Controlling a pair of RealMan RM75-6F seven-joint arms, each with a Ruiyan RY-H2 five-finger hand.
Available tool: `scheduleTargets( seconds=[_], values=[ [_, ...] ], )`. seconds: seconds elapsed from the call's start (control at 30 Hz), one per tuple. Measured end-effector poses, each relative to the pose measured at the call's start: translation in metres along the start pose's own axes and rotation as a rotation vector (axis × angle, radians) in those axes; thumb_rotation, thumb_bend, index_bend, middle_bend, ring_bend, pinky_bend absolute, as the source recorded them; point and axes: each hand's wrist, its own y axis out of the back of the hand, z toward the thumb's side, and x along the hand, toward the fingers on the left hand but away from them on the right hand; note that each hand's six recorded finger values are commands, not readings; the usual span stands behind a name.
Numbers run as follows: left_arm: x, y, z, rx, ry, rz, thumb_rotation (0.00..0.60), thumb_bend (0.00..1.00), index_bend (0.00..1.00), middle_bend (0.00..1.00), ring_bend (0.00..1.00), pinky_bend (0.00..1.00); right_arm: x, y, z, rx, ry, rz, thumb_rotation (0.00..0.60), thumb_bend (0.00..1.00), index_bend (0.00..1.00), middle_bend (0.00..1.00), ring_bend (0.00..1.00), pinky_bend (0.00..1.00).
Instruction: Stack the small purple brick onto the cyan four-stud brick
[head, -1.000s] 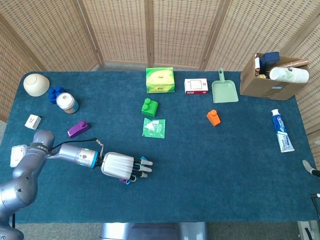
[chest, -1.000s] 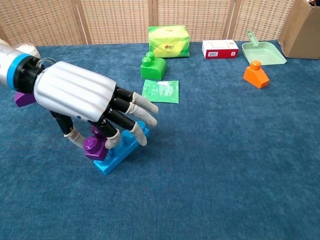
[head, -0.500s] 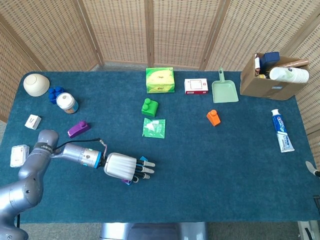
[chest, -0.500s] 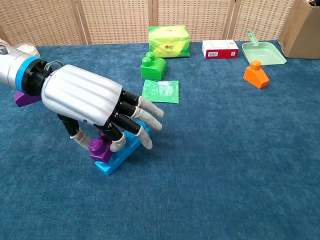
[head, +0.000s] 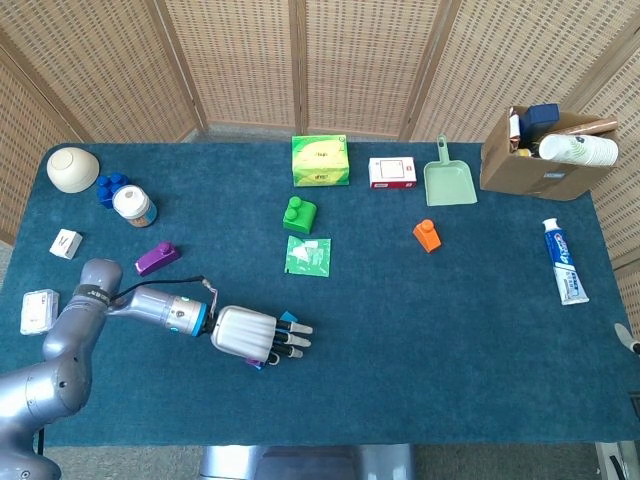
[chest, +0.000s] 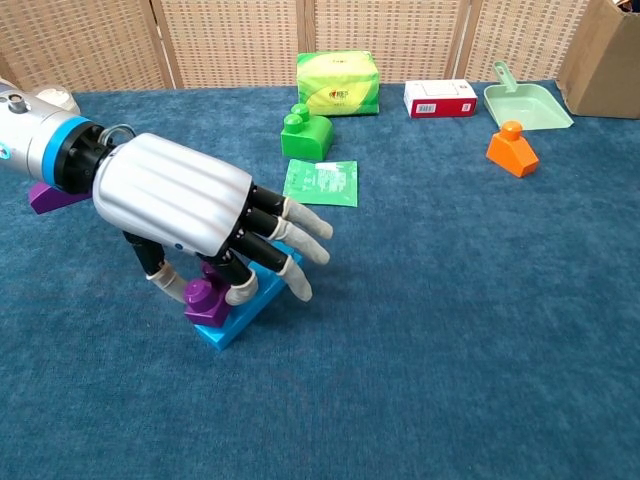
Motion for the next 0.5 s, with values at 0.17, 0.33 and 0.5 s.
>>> scheduleTargets(
  seconds=[0.17,0.33,0.5],
  values=[
    [0.0042,0.0018,-0.0015,0.02,-0.002,0.007,0.6,0.39,0.61,0.18,0.03,0.0,-0.0001,0.0004,-0.001,-0.002,-0.002,0.0,0.6,0.18,0.35,0.19,0.0,0.13],
    [0.0056,0.0012,-0.0046,0.048,0.005,-0.001,0.6,0.39,0.59,0.16,0.0,0.0,0.0004,0.0019,-0.0027,-0.004,-0.006,-0.004,0.6,0.18,0.35,0.19,0.0,0.13],
    [0.0056,-0.0015,-0.0099,0.085,0.025,-0.021,0.6,0.39,0.56,0.12,0.0,0.0,0.0008,0.0021,-0.0034,-0.008,-0.007,-0.004,0.6,0.18,0.35,0.19,0.0,0.13]
  ],
)
